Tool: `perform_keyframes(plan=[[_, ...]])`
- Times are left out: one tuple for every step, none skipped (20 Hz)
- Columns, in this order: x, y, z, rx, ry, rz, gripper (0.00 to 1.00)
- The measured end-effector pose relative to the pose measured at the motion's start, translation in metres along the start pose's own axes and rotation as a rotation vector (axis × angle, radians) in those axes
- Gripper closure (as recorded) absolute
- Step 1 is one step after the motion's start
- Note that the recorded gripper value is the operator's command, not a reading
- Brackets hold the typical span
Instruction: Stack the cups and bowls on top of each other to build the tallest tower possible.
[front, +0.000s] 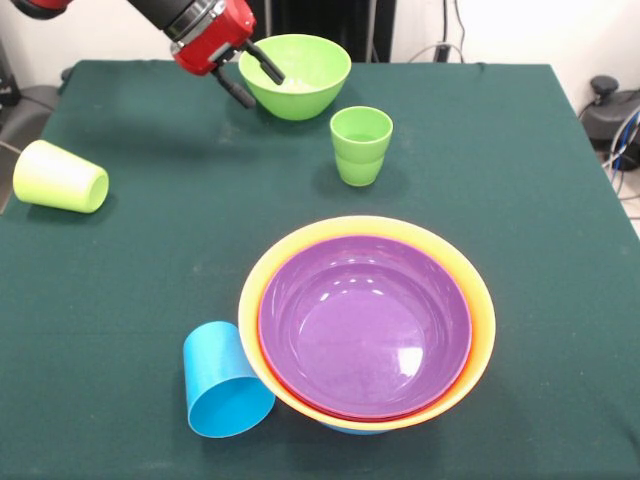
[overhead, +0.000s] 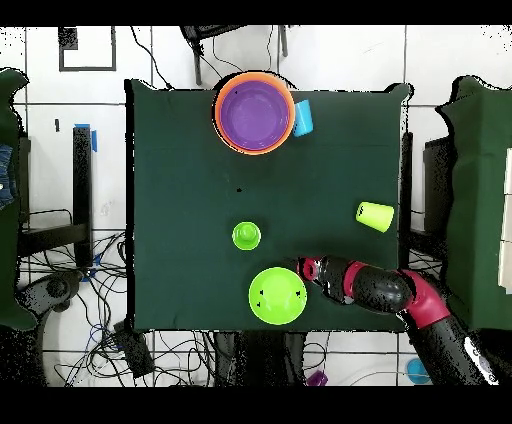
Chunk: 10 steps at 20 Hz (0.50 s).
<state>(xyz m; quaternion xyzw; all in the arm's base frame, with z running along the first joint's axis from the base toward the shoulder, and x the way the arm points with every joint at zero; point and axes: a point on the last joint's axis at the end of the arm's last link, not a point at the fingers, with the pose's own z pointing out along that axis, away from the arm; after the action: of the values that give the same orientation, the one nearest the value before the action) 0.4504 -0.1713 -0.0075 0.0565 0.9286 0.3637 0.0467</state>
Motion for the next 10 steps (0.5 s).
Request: perform_keyframes(plan=[[0.0000,-0.0001,0.0000,0.000,0.000,0.000,0.00],[0.0000,-0.0001,0.0001,0.001,0.000,-0.001,0.00],[0.0001,-0.0001,0.0001,0.001,0.000,-0.001,0.00],[0.0001,-0.0002,0.0001,0.001,0.000,-0.001,0.00],[0.0001,-0.0002,0.0001,0.002,0.000,-0.001,0.00],[0.0002,-0.0003,0.0001,0.002,0.000,-0.002,0.00],[0.0002,-0.0003,0.0002,0.002,0.000,-0.002,0.00],[0.0002,-0.0003,0.0002,0.002,0.000,-0.002,0.00],[0.0003,-0.0004,0.0003,0.003,0.000,-0.003,0.00],[0.0004,-0.0004,0.0003,0.003,0.000,-0.003,0.00]])
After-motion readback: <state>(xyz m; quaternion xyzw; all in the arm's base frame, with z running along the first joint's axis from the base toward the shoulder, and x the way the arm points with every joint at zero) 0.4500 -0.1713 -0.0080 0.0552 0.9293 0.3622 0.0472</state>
